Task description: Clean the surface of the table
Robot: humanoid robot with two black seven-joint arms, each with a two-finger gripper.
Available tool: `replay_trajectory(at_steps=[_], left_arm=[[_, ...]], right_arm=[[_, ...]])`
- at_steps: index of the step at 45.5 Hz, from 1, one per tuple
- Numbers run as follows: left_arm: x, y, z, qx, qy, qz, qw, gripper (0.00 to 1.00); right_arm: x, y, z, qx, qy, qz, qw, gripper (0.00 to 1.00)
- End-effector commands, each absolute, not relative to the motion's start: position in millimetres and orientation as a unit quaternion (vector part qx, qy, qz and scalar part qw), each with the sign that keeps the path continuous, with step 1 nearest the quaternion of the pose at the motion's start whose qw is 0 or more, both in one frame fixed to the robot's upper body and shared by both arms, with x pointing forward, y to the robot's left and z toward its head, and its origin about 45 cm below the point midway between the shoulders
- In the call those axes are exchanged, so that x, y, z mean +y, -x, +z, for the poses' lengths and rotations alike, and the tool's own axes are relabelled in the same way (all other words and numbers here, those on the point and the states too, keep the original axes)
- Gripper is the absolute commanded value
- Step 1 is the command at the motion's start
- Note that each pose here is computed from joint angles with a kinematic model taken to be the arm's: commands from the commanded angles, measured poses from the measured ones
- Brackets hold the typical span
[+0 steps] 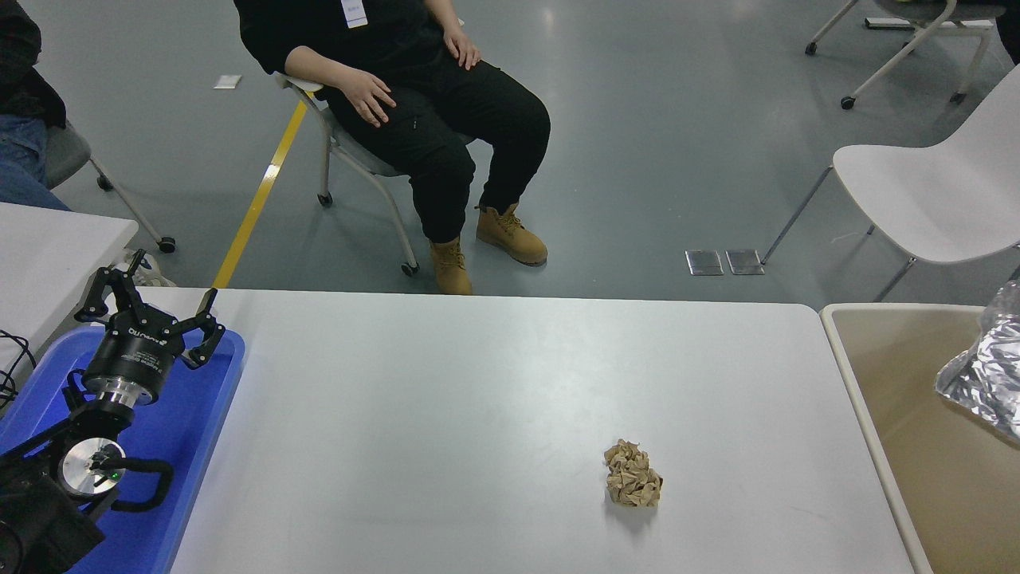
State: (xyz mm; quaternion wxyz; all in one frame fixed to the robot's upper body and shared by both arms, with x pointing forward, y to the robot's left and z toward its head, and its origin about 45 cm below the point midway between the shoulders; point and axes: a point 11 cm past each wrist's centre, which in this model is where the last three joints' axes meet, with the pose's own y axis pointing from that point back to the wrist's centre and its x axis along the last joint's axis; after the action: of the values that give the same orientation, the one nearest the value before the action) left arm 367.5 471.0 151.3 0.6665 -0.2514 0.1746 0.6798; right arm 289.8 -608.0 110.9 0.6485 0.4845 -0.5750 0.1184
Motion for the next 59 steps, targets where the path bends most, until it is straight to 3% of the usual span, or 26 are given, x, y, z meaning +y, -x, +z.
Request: replay_trajectory(at_steps=[1, 26, 27, 29, 32, 33, 35, 50, 59], left_arm=[[471.0, -367.5, 151.3, 0.175, 0.251, 0.6798, 0.6664, 1.00], [471.0, -367.5, 151.3, 0.175, 0.251, 0.6798, 0.6664, 1.00], [471.0, -367.5, 151.3, 0.175, 0.251, 0.6798, 0.6664, 1.00], [471.0, -367.5, 151.3, 0.175, 0.251, 0.6798, 0.6664, 1.00], [471.0, -367.5, 151.3, 0.175, 0.251, 0.6798, 0.6664, 1.00], [470.9, -367.5, 151.1, 0.175, 0.251, 0.6797, 0.6668, 1.00], [471.0, -367.5, 151.3, 0.175, 0.251, 0.6798, 0.6664, 1.00], [471.0, -367.5, 151.3, 0.175, 0.251, 0.6798, 0.6664, 1.00], [471.0, -367.5, 151.3, 0.175, 0.251, 0.6798, 0.6664, 1.00]], right_arm=[[-587, -276, 78, -0.556, -0.504, 0.096, 0.654, 0.00], [-583, -276, 73, -0.558, -0.506, 0.094, 0.651, 0.00], [-583, -276, 74, -0.560, -0.505, 0.096, 0.650, 0.01], [-585, -277, 76, -0.562, -0.502, 0.099, 0.650, 0.16], [-587, -278, 79, -0.565, -0.496, 0.106, 0.650, 0.24], [-588, -278, 80, -0.568, -0.493, 0.109, 0.650, 0.36], [-589, -278, 82, -0.571, -0.491, 0.110, 0.649, 0.46], [-588, -290, 91, -0.593, -0.486, 0.113, 0.631, 0.73], [-580, -333, 125, -0.652, -0.486, 0.125, 0.569, 0.81]])
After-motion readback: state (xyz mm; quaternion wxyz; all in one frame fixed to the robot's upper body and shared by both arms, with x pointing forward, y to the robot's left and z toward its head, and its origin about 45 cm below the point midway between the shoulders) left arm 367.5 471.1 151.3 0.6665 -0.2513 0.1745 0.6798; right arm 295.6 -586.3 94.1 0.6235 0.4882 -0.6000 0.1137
